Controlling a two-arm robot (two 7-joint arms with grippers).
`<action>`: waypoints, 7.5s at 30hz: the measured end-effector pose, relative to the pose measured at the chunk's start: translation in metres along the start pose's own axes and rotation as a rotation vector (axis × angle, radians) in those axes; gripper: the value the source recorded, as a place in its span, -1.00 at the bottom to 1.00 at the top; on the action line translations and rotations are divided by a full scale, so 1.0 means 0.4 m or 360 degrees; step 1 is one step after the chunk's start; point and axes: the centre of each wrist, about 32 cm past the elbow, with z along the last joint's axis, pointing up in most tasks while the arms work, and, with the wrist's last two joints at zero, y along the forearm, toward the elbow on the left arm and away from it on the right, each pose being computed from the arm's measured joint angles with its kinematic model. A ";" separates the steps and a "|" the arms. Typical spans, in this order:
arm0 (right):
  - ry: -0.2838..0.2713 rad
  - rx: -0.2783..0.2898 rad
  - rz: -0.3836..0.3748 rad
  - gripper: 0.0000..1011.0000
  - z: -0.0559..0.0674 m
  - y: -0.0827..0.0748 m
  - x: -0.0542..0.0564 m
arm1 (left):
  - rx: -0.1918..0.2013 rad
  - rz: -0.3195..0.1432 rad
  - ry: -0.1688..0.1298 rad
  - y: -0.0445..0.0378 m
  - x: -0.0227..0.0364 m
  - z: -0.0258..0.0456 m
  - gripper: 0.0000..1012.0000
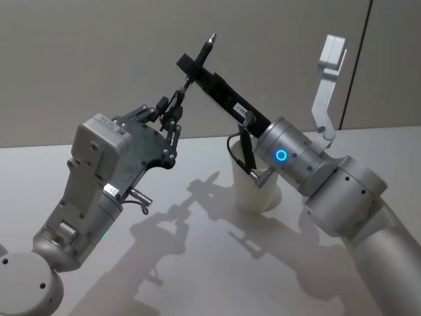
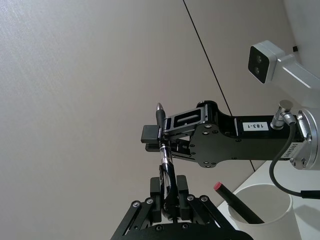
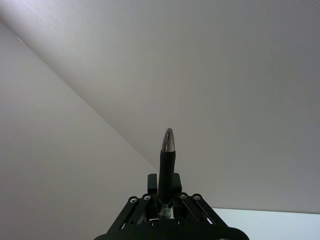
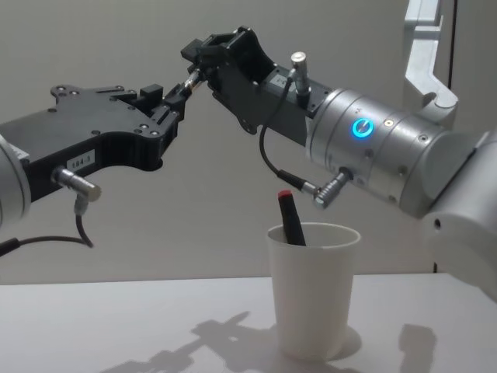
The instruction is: Place the pen into the pen holder.
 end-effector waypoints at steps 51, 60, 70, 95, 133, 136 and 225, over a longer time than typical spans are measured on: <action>0.0000 0.0000 0.0000 -0.74 0.000 0.000 0.000 | 0.0000 0.0000 0.0000 0.000 0.000 0.000 -0.62; 0.0000 0.0000 0.0000 -0.74 0.000 0.000 0.000 | 0.0000 0.0000 0.0000 0.000 0.000 0.000 -0.62; 0.0000 0.0000 0.0000 -0.74 0.000 0.000 0.000 | 0.0000 0.0000 0.0000 0.000 0.000 0.000 -0.63; -0.0042 0.0009 0.0006 -0.74 0.009 0.005 -0.002 | -0.0002 0.0000 0.0000 0.000 0.000 0.000 0.38; -0.0691 0.0115 -0.0090 -0.74 0.199 -0.146 -0.056 | 0.0165 0.0131 -0.0278 0.060 0.101 0.071 0.98; -0.0712 0.0096 -0.0086 -0.74 0.192 -0.146 -0.057 | 0.0169 0.0133 -0.0284 0.064 0.102 0.074 0.98; -0.1357 -0.0184 -0.0399 0.85 0.033 -0.129 0.033 | 0.0127 0.0114 -0.0191 0.043 0.070 0.038 0.98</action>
